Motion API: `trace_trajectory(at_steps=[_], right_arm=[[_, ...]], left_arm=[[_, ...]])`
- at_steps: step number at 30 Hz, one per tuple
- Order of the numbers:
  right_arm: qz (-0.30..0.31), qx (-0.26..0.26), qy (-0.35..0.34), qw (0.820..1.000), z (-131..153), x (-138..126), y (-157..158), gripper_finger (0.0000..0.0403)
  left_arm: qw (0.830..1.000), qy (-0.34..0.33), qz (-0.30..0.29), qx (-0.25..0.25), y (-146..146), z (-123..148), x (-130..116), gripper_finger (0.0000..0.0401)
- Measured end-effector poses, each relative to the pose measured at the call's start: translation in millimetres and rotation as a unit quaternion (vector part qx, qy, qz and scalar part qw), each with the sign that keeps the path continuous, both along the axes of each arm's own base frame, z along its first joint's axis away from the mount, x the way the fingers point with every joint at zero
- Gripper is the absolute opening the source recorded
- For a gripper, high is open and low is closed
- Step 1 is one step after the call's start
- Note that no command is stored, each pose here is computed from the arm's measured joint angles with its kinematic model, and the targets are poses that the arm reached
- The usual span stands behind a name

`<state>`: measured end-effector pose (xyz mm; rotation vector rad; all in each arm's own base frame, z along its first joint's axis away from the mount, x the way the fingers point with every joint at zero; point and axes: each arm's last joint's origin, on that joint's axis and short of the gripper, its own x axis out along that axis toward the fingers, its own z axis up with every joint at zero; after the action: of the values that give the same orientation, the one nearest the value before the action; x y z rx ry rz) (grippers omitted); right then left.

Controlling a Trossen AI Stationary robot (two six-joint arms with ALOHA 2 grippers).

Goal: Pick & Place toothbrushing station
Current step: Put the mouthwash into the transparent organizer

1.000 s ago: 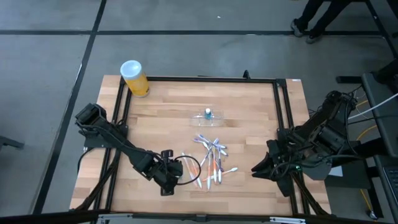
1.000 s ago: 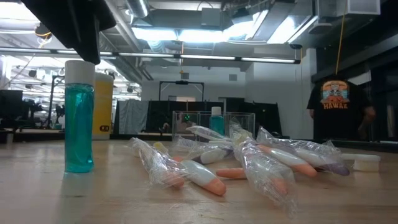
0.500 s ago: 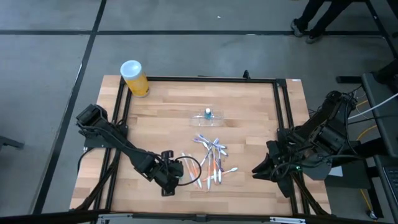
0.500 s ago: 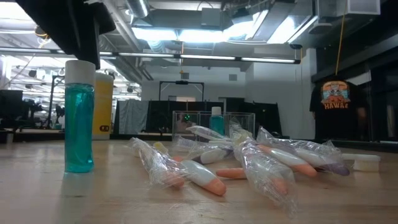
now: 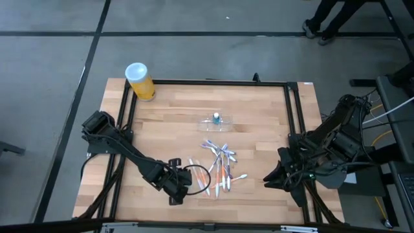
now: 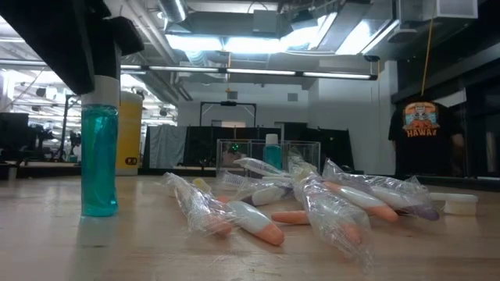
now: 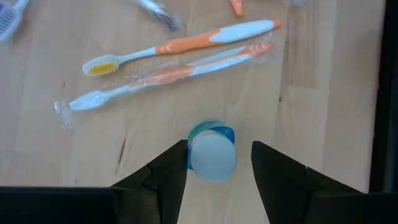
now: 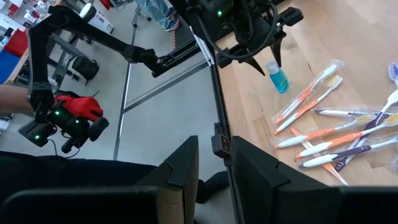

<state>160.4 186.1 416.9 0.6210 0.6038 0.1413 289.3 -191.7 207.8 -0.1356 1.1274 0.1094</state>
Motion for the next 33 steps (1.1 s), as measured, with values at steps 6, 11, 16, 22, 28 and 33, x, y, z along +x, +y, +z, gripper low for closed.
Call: trace_trajectory(at_steps=[6, 11, 16, 22, 28, 33], right_arm=[[-0.001, 0.001, 0.0, 1.0, 0.1, 0.0, 0.0, 0.0098], [-0.001, 0.001, 0.0, 1.0, 0.1, 0.0, 0.0, 0.0098], [-0.002, 0.0, -0.001, 1.0, 0.1, 0.0, -0.1, 0.0098], [-0.005, -0.001, -0.002, 1.0, 0.2, 0.1, -0.3, 0.0098], [-0.01, -0.004, -0.006, 1.0, 0.5, 0.2, -0.7, 0.0098], [-0.012, -0.007, -0.008, 1.0, 0.5, 0.3, -0.9, 0.0098]], left_arm=[[1.0, -0.004, 0.006, 0.005, 0.5, 0.1, 0.2, 0.0136], [1.0, -0.006, 0.015, 0.008, 1.0, 0.1, 0.1, 0.0105], [1.0, -0.005, 0.028, 0.006, 4.9, -0.1, 2.1, 0.0093], [0.999, -0.012, 0.043, 0.011, 20.3, 7.3, 7.3, 0.0093], [0.996, -0.044, 0.077, 0.027, 57.5, 25.8, 18.8, 0.0093], [0.991, -0.055, 0.117, 0.027, 105.3, 50.5, 38.6, 0.0093]])
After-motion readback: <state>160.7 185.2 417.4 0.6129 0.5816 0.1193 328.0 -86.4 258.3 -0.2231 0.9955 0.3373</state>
